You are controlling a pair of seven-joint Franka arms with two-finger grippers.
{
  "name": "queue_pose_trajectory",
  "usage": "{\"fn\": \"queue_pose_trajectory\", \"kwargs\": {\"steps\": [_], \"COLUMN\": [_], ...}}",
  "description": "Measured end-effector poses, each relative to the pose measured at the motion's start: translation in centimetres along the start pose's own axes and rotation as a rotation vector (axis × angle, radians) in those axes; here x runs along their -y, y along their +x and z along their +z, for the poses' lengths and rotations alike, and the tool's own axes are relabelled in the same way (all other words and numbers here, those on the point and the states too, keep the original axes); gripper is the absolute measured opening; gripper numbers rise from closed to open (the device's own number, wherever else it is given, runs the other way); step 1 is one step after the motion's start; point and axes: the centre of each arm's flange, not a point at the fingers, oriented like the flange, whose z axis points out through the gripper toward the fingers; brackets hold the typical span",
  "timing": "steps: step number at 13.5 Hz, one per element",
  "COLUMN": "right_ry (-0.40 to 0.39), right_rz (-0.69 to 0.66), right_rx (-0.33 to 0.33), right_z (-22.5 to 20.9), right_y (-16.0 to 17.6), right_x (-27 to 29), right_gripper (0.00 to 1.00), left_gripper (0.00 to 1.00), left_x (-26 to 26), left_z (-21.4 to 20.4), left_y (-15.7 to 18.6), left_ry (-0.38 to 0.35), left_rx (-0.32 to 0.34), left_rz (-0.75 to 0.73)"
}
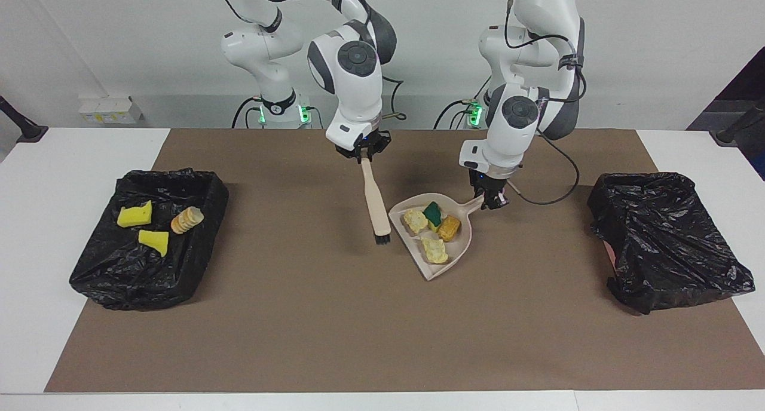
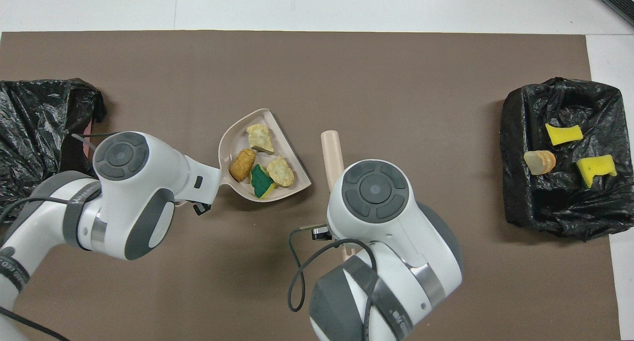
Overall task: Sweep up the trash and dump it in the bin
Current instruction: 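Carry the loaded dustpan to the trash bag with the left gripper, then tip the dustpan over the trash bag with the left gripper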
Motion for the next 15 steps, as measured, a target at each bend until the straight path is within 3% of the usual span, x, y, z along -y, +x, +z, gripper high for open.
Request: {"fn": "queue_pose_trajectory", "kwargs": {"steps": [4, 10, 15], "right_ry": [0.055, 0.024, -0.003], "right_rz": [0.092, 0.042, 0.073], "right_rx": [-0.008, 0.001, 0.015], "right_z": [0.7, 7.9, 12.1], "right_y": [-4.1, -10.6, -13.0], "right_x": [4.6, 9.8, 11.5], "right_gripper": [0.26, 0.26, 0.26], "left_gripper": [0.31, 0.31, 0.31], "left_x": [5.8, 12.8, 17.6], "left_z": [-4.9, -12.8, -15.5], "left_y": [-5.0, -14.0, -25.0], "left_ry": [0.045, 0.009, -0.051], "left_rx": [-0.072, -0.086, -0.055], "left_rz": [-0.19, -0.401, -0.384]}}
